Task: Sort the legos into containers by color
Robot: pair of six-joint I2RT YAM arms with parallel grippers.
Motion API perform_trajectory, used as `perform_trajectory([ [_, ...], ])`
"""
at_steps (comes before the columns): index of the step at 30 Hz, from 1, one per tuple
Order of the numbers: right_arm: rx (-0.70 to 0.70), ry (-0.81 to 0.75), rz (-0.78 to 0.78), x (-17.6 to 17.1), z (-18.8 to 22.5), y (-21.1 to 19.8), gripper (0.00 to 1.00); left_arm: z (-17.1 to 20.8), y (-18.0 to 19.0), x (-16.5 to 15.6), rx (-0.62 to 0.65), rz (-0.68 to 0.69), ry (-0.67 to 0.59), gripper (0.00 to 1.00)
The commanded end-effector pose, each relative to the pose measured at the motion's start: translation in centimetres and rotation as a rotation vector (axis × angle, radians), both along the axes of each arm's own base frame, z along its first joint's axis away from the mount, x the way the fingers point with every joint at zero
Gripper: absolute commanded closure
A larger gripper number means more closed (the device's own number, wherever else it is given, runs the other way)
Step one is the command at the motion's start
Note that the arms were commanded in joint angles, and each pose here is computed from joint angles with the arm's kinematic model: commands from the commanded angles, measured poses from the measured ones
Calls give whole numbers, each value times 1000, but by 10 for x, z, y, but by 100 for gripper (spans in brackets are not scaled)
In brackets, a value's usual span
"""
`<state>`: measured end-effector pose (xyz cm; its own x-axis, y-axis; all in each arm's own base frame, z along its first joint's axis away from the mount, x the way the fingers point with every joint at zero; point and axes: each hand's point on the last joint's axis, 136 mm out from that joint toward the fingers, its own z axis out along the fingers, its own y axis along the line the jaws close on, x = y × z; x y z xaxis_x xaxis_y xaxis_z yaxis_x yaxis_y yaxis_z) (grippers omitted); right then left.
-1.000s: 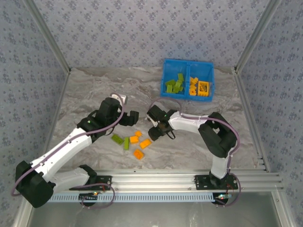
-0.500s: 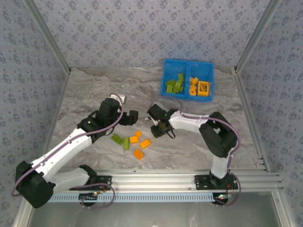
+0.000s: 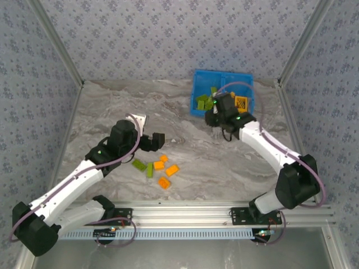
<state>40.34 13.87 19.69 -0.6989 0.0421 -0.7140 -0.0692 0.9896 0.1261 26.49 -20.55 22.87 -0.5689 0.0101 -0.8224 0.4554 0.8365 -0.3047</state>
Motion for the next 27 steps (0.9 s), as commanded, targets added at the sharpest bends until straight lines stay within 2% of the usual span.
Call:
perform_trajectory([
  [1, 33, -50, -166, 44, 13, -43, 68, 22, -16, -12, -80, -113, -60, 1],
  [5, 34, -8, -302, 104, -7, -88, 68, 22, -10, -16, -75, -98, -71, 1],
  [8, 32, 41, -366, 142, -27, -108, 69, 21, -6, -17, -65, -85, -65, 1],
  [13, 7, 108, -402, 190, -59, -122, 68, 17, 2, -18, -45, -50, -46, 1],
  [15, -11, 133, -408, 199, -70, -125, 64, 15, 5, -19, -37, -36, -44, 1],
  [21, 19, 151, -387, 207, -70, -119, 40, 12, 12, -17, -38, 4, -46, 1],
  [27, 45, 95, -366, 191, -33, -113, 35, -8, 35, -2, 27, 172, 4, 1],
])
